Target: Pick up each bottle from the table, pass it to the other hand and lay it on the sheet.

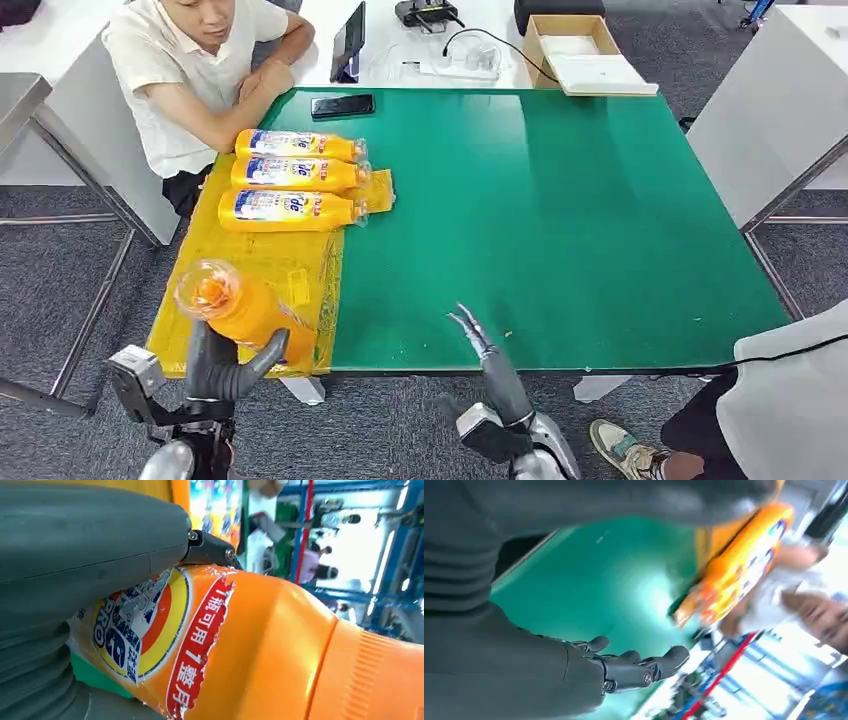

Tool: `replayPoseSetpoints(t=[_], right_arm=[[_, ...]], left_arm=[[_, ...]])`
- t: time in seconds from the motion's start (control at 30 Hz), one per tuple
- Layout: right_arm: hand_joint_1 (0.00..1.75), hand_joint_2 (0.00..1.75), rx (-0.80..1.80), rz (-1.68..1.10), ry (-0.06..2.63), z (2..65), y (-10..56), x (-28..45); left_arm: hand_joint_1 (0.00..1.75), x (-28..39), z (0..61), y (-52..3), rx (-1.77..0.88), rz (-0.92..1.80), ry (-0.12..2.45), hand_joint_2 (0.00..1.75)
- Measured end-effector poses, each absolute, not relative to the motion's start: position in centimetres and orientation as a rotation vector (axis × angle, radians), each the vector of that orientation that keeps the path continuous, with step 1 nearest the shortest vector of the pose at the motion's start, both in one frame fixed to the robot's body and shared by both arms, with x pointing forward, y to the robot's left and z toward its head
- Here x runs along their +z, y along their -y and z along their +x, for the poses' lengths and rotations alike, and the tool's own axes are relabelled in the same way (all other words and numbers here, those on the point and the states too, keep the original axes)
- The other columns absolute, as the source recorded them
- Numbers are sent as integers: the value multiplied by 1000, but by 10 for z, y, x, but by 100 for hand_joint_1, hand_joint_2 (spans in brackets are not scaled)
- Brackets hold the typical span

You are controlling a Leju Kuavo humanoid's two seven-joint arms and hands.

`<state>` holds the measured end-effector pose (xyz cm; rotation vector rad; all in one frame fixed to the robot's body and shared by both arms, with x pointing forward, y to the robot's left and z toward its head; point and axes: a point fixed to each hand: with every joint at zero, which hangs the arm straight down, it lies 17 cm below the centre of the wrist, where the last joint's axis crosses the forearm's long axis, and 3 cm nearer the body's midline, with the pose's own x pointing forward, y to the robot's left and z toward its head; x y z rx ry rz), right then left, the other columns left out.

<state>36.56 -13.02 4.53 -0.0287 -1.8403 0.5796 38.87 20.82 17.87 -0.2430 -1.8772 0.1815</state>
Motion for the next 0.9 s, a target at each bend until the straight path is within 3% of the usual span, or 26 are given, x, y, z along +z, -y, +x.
replayPoseSetpoints(t=[0.8,0.9], right_arm=[[0,0,515,-63,1818,366,152,38],[0,0,510,-60,1817,366,152,38]], left_arm=[[175,198,398,-215,181,-238,1919,175],[175,200,401,-221,149,-145,1944,175]])
